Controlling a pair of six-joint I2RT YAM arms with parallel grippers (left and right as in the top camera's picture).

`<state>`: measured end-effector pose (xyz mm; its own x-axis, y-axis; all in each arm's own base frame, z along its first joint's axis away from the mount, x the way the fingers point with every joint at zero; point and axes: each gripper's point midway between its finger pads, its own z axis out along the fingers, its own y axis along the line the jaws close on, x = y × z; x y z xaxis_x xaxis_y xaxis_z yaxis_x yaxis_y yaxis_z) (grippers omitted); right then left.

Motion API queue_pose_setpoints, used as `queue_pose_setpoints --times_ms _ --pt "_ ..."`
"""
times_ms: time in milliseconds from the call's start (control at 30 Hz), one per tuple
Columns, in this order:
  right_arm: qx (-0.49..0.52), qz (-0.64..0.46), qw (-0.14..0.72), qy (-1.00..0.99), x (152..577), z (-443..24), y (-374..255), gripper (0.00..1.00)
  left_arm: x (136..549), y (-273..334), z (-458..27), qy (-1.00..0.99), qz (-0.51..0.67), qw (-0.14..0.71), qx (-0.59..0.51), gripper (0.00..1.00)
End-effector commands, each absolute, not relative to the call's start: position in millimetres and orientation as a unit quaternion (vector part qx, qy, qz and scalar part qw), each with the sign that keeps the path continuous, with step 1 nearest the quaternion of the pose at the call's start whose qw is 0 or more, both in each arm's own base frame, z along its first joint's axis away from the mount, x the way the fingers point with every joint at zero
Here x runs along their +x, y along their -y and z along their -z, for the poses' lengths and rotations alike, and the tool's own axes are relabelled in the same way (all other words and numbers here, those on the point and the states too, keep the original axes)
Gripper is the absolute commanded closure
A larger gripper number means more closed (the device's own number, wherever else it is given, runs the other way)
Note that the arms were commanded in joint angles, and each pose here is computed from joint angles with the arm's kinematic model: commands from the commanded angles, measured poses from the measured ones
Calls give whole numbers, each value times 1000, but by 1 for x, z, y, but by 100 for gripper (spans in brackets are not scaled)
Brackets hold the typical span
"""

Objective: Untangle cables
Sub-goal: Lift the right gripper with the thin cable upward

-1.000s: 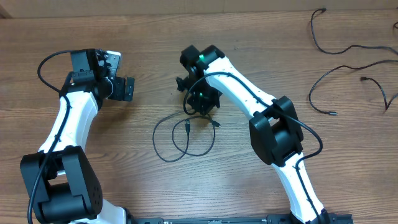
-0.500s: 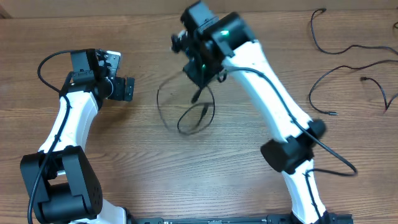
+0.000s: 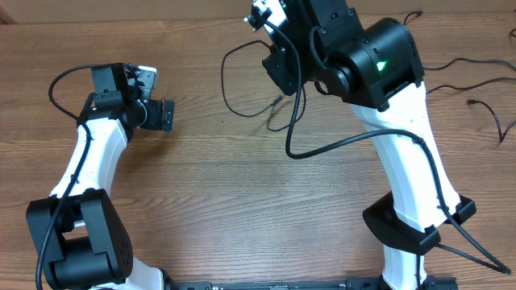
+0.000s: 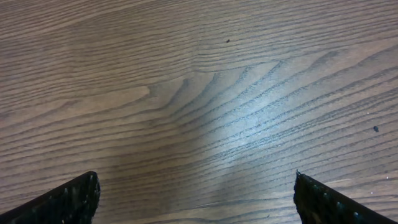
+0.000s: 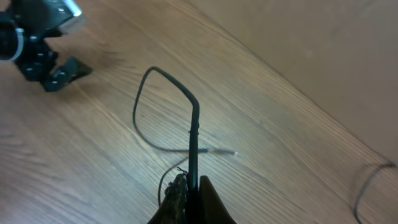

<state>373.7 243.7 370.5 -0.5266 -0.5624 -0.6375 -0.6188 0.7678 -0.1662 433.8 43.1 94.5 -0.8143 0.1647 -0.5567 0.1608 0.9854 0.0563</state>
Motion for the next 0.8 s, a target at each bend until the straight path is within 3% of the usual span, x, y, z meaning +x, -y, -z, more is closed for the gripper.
queue_pose_setpoints --times_ms 0,433,767 --pt "-270 -5 386 -882 374 -396 -215 96 435 -44 -90 -954 0 289 78 1" --pt "33 -26 405 -913 388 -419 -110 96 434 -44 -90 -954 0 289 78 0" --pt "33 -75 392 -916 386 -419 -111 96 434 -44 -90 -954 0 289 78 0"
